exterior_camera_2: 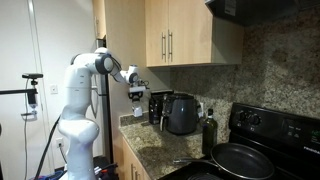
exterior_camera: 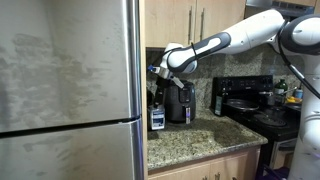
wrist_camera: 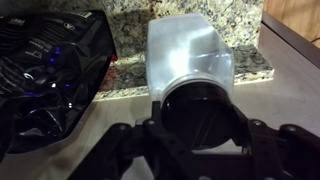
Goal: Move the small bottle on the counter to the left
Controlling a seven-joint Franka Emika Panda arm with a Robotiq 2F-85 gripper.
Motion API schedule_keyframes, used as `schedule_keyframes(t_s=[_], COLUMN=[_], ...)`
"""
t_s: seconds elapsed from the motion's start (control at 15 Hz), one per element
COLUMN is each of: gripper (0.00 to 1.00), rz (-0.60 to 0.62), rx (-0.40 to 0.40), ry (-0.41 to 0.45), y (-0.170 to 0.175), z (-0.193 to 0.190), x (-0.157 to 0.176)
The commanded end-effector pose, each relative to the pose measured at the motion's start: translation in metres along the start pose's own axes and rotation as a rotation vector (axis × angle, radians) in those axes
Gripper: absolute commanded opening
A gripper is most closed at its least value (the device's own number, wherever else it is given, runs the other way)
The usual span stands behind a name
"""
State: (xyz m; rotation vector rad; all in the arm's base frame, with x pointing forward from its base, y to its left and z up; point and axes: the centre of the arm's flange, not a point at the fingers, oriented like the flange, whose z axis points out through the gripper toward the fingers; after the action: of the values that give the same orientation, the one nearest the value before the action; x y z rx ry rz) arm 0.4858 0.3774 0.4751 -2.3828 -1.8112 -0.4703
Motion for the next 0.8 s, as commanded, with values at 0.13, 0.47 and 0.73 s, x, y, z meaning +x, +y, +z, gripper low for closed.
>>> schedule_keyframes(t_s=[0.13, 0.47, 0.73], gripper=[0.37, 0.37, 0.37], rz=[-0.034, -0.015, 0.041], rx=[-0.021, -0.018, -0.036], ry=[-0.05, -0.064, 0.009], y=[0.002, 0.008, 0.017], z=[0.053, 0.1, 0.115], x=[0.012, 0.004, -0.001])
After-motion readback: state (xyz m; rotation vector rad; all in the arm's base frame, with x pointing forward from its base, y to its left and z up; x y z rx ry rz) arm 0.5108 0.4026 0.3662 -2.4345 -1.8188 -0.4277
